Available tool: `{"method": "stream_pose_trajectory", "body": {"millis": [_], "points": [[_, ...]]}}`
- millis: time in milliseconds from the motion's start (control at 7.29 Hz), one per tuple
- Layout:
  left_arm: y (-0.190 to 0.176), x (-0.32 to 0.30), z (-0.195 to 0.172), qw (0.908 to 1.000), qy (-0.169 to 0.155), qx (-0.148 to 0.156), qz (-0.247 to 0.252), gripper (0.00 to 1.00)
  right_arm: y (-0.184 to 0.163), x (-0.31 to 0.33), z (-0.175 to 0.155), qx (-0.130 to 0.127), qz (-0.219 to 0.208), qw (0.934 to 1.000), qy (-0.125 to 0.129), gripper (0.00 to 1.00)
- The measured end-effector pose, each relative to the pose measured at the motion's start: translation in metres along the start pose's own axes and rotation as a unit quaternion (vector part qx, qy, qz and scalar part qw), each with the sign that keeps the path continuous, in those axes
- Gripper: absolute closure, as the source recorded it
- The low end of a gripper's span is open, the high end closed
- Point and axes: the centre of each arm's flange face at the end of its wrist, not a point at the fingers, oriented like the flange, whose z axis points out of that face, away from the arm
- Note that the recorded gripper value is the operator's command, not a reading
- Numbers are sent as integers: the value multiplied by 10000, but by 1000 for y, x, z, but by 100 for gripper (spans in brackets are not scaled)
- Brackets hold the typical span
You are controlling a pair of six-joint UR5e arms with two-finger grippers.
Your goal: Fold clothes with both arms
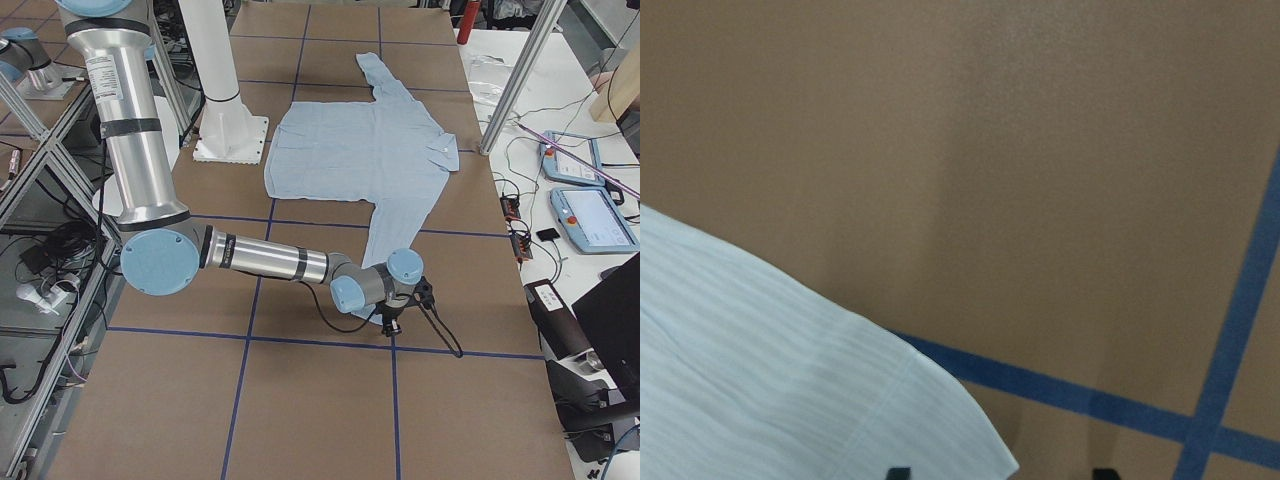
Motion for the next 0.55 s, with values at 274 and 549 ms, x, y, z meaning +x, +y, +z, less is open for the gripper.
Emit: {"method": "stream_pose_trajectory", "body": {"millis": [274, 549], "points": [[0, 0, 0, 10000, -1, 1, -1, 0, -2, -2, 1, -6, -23, 10000, 22, 45], [0, 0, 0, 10000, -1, 2, 3, 0, -4, -4, 3, -10, -58, 10000, 70, 68]]}}
